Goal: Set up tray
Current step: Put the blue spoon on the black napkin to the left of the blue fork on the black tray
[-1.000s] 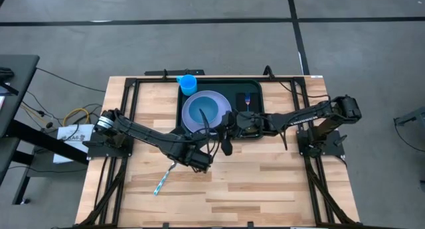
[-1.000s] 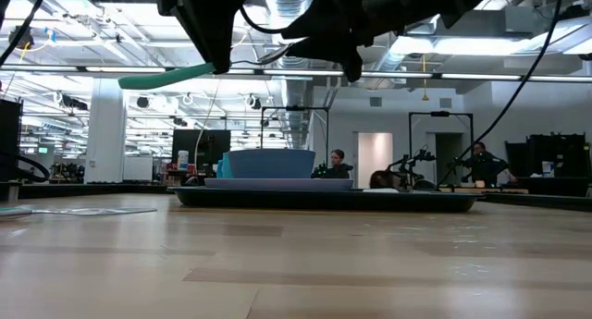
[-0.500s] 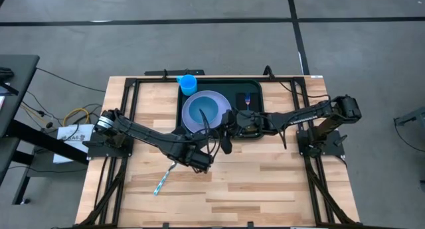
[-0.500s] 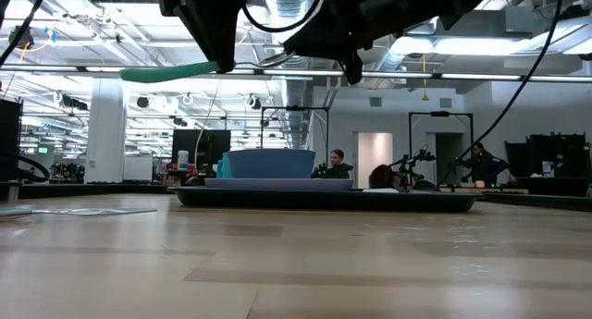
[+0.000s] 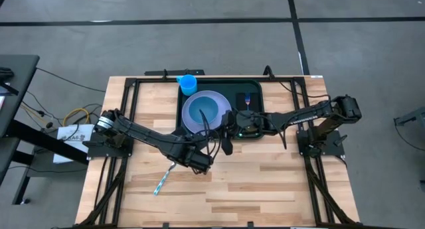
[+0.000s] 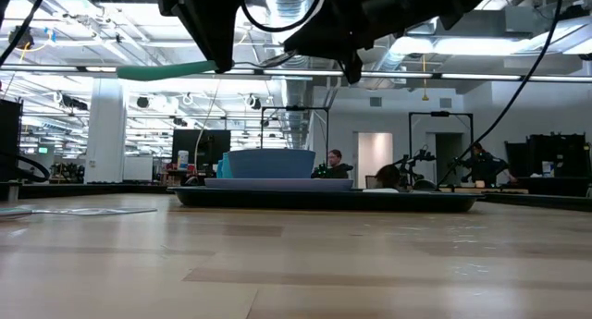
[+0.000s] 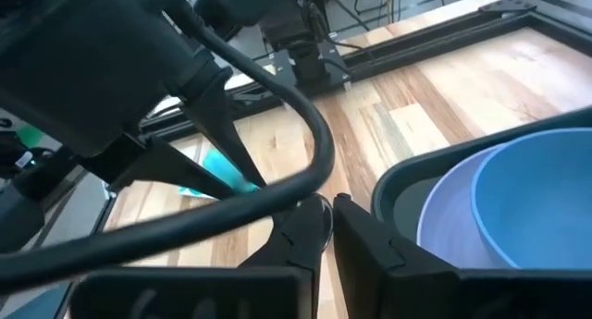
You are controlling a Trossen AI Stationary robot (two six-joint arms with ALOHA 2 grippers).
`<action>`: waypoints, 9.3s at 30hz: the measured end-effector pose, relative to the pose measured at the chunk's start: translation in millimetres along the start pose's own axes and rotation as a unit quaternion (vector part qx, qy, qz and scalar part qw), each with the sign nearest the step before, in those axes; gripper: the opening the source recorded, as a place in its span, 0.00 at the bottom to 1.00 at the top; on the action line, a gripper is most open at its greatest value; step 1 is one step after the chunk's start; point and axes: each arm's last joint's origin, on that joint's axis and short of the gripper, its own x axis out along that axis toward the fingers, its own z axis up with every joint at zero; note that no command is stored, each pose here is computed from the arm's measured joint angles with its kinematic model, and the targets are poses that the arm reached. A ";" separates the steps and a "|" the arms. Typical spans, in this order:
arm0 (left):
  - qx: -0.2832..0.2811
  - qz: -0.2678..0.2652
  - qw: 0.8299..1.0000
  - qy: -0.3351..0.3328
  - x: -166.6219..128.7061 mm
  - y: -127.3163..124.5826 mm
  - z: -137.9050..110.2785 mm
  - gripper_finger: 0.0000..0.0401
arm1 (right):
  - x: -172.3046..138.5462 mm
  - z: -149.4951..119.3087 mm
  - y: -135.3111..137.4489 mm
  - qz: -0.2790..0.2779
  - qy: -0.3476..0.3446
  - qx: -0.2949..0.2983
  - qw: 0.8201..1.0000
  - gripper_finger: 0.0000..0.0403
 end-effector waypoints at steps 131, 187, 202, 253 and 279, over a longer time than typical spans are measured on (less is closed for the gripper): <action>-0.006 0.017 0.989 -0.149 -98.0 21.0 20.8 0.03 | -125.1 78.5 -167.6 -0.087 0.291 0.009 0.953 0.00; 0.002 0.073 0.977 -0.202 -105.2 46.1 33.5 0.03 | -99.9 82.4 -212.7 -0.035 0.423 0.026 0.905 0.00; 0.100 0.001 0.958 -0.268 -121.0 101.9 -10.2 0.03 | -149.3 10.1 -203.1 -0.040 0.270 0.016 0.962 0.00; 0.025 -0.093 0.910 -0.403 -3.8 106.6 -63.2 0.03 | -79.5 -75.0 -232.9 -0.184 0.428 0.073 0.882 0.00; 0.026 -0.093 0.911 -0.402 -3.8 106.7 -63.5 0.03 | -70.8 -72.9 -212.1 -0.158 0.460 0.012 0.874 0.00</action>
